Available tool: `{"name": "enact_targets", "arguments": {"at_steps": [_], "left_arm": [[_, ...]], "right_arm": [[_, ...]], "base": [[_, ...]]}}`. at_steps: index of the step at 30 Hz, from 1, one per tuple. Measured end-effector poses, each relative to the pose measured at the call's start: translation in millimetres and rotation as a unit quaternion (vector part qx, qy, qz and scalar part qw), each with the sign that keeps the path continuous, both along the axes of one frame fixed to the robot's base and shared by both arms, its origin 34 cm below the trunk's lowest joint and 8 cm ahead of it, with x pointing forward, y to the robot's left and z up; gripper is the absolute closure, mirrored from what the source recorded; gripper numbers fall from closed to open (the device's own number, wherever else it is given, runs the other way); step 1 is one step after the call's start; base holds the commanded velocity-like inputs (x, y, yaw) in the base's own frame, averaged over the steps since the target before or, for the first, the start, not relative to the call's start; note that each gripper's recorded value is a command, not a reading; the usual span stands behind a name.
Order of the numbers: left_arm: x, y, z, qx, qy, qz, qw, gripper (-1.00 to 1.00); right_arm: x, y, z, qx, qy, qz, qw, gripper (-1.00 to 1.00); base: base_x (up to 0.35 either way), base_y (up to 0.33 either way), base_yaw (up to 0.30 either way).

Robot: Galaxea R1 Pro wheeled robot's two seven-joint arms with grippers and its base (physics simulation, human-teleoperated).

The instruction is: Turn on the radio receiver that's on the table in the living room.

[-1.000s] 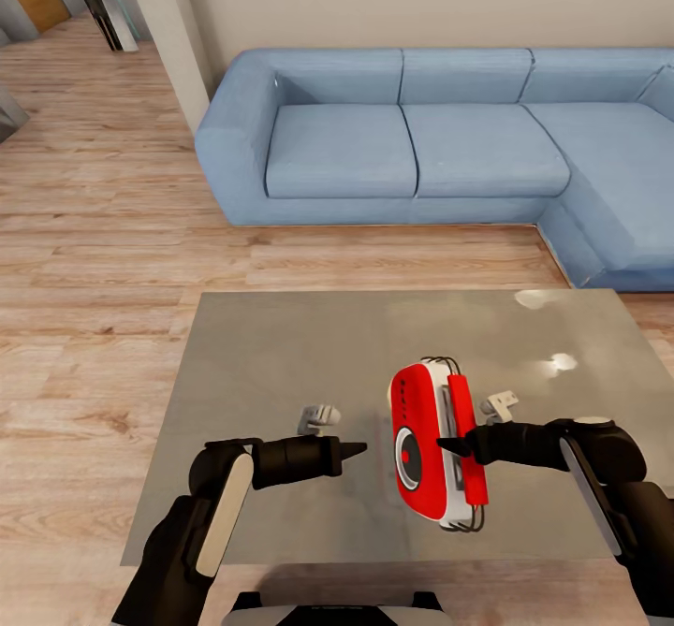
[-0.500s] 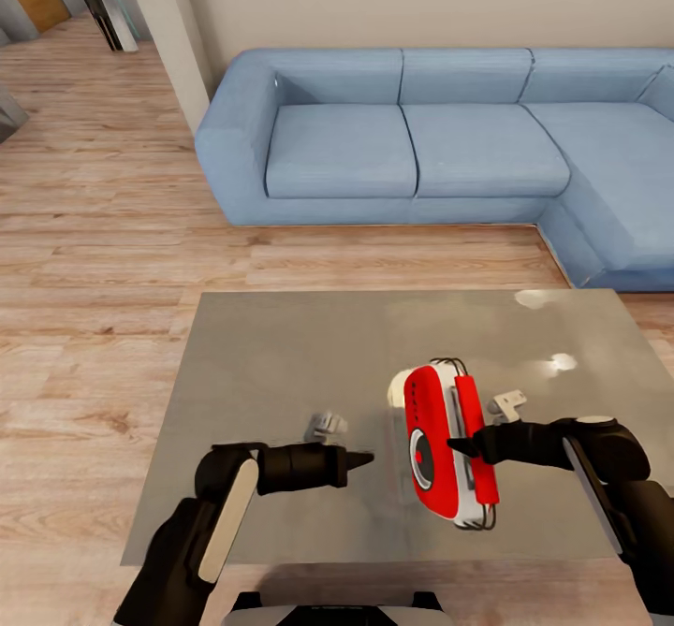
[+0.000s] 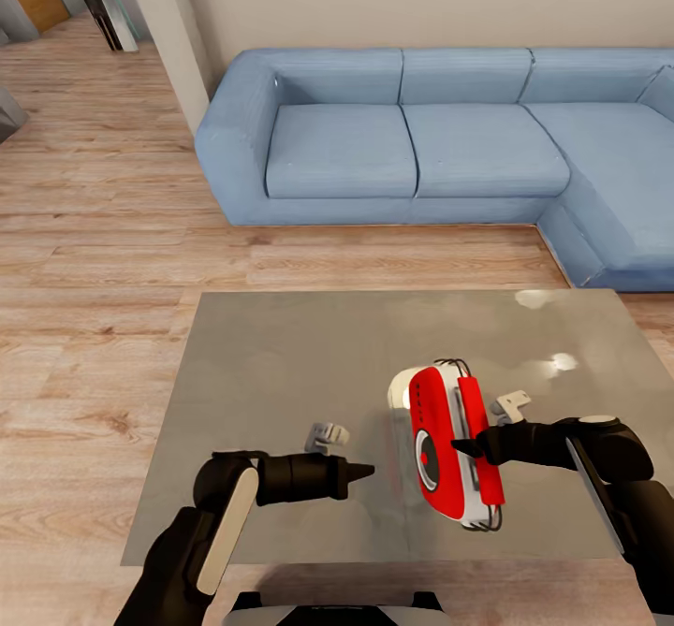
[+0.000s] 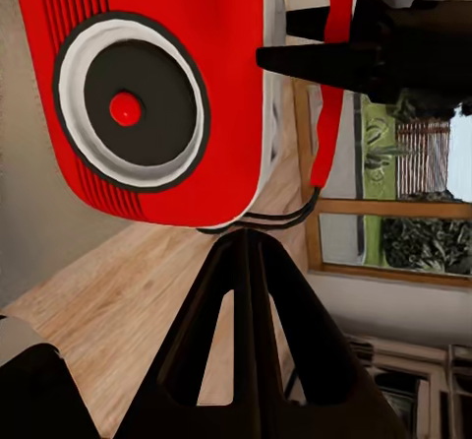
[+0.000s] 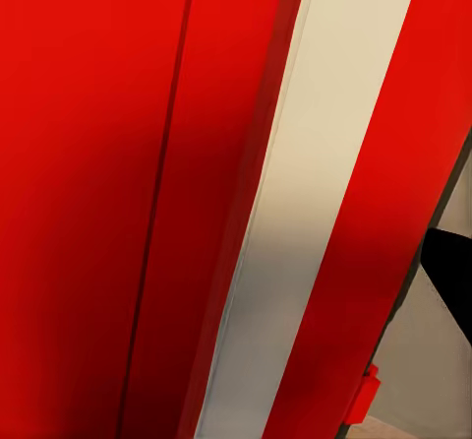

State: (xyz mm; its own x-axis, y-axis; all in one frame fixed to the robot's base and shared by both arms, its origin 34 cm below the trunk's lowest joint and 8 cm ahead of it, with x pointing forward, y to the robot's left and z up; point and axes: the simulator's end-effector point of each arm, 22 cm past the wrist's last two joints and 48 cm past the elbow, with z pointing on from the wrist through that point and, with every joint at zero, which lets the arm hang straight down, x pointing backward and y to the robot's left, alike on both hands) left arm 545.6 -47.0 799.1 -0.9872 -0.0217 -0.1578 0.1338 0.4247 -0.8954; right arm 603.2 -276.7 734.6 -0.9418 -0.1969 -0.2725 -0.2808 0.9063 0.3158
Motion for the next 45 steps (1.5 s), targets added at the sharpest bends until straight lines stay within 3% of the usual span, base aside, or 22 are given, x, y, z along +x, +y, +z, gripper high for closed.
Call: {"name": "enact_targets", "arguments": {"at_steps": [6,12,13,14,16,17,18,19,21,25,45], "left_arm": [[4,4,-1,0.005,-0.003,-0.002,1.0000,1.00],[10,6,0,0.007,-0.008,-0.002,0.9999,1.00],[20,5,5,0.004,-0.017,-0.001,0.9999,1.00],[25,4,7,0.003,-0.020,-0.001,0.9998,1.00],[31,2,6,0.002,-0.021,-0.002,0.9998,1.00],[34,1,5,0.002,-0.020,-0.002,0.9998,1.00],[36,-1,2,0.002,-0.017,-0.003,0.9999,1.00],[37,-5,-1,0.001,-0.012,-0.005,0.9999,1.00],[37,-10,-6,0.000,-0.002,-0.008,1.0000,1.00],[44,-19,-18,-0.001,-0.002,-0.003,1.0000,1.00],[51,-19,-24,0.002,-0.005,-0.002,1.0000,1.00]], "right_arm": [[-1,0,2,0.003,0.002,0.006,1.0000,1.00],[0,-23,6,-0.012,0.000,0.004,0.9999,1.00],[-6,-24,14,0.011,0.010,0.019,0.9997,1.00],[-4,-13,21,0.045,0.008,0.016,0.9988,1.00],[2,25,52,0.162,0.000,-0.001,0.9869,1.00],[4,24,55,0.165,-0.002,-0.004,0.9862,1.00],[3,11,48,0.137,-0.004,0.000,0.9906,1.00],[5,5,47,0.128,-0.008,0.003,0.9917,1.00],[4,10,57,0.155,-0.003,-0.003,0.9879,1.00],[3,5,62,0.161,-0.001,0.003,0.9869,1.00],[2,5,62,0.161,-0.001,0.005,0.9870,1.00]], "base": [[0.000,0.000,0.000],[0.000,0.000,0.000],[0.000,0.000,0.000],[0.000,0.000,0.000],[0.000,0.000,0.000],[0.000,0.000,0.000],[0.000,0.000,0.000],[0.000,0.000,0.000],[0.000,0.000,0.000],[0.000,0.000,0.000],[0.000,0.000,0.000]]}}
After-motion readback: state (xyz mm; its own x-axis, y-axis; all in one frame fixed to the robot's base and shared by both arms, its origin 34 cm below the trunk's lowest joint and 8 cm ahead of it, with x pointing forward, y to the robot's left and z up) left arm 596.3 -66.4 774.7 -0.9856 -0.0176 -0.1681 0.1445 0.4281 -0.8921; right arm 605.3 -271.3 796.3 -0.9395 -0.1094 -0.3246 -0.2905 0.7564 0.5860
